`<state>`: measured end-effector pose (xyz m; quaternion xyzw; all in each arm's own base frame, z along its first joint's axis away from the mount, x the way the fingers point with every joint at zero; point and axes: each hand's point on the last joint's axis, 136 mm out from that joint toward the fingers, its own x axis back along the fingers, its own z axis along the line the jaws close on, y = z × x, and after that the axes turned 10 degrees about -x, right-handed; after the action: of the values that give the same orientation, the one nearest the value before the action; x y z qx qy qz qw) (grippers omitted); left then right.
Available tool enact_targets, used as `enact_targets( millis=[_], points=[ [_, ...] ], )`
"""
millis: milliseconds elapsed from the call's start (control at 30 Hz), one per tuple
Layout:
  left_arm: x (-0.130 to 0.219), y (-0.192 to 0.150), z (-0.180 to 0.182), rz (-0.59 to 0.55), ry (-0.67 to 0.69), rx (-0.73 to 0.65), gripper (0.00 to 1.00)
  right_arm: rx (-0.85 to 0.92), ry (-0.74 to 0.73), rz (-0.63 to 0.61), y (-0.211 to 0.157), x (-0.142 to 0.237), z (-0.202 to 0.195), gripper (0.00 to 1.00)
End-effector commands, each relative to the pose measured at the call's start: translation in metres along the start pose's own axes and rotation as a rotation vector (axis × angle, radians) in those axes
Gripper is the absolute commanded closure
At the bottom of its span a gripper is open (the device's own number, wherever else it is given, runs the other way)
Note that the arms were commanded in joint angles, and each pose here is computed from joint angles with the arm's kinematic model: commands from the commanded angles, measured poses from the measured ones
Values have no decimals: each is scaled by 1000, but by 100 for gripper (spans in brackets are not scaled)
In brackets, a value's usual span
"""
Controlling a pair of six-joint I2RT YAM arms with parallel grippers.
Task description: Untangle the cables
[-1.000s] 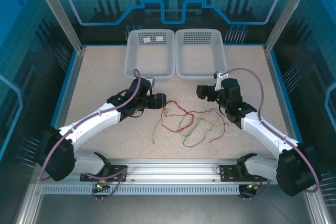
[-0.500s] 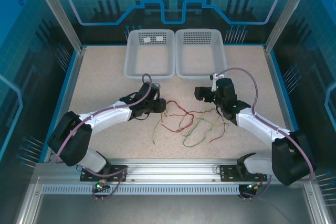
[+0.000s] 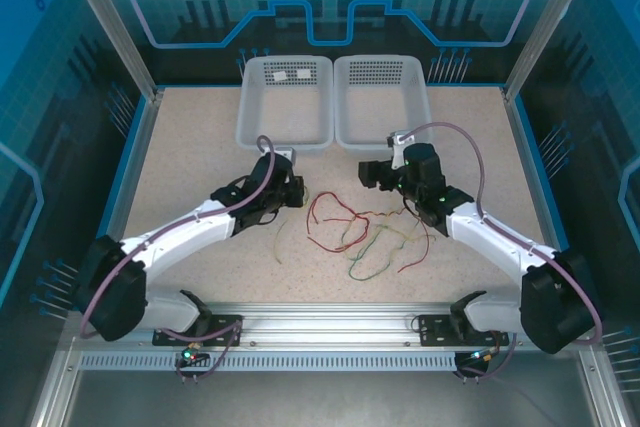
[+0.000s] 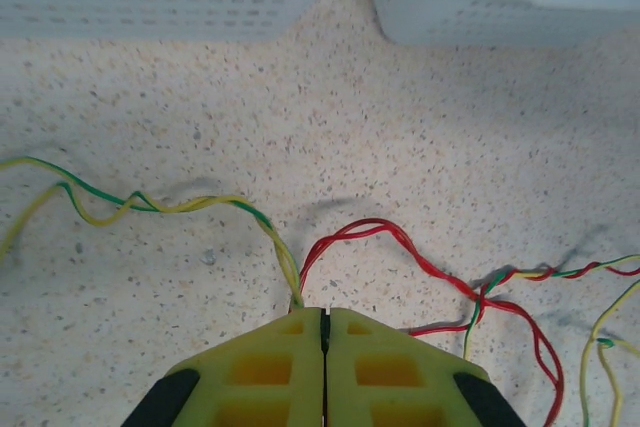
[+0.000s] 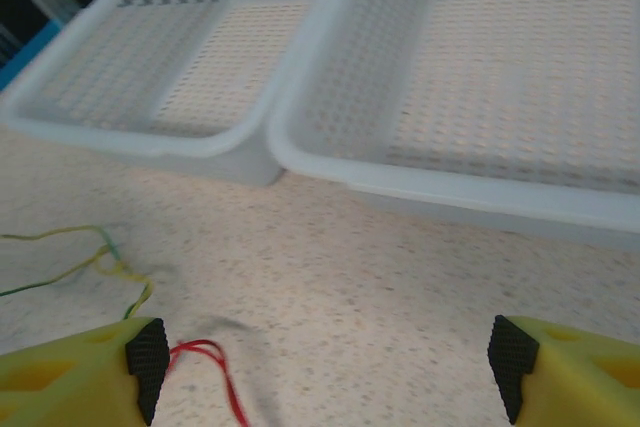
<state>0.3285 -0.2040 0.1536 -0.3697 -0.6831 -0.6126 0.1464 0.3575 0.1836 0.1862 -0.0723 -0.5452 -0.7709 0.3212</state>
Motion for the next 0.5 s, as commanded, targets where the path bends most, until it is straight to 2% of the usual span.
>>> enact_targets(
  millis=[0, 67, 233, 367, 467],
  points=[
    [26, 27, 5, -121, 27, -9, 100, 84, 227, -53, 16, 14, 51, 14],
    [39, 44, 5, -194, 33, -4, 100, 62, 306, -47, 18, 17, 65, 14],
    [63, 78, 14, -354, 90, 9, 100, -96, 518, 121, 22, 18, 118, 18],
    [77, 93, 20, -471, 110, 33, 100, -226, 604, 283, 3, 8, 152, 19],
    [81, 99, 20, -510, 112, 33, 100, -275, 634, 352, -13, -1, 171, 19]
  ],
)
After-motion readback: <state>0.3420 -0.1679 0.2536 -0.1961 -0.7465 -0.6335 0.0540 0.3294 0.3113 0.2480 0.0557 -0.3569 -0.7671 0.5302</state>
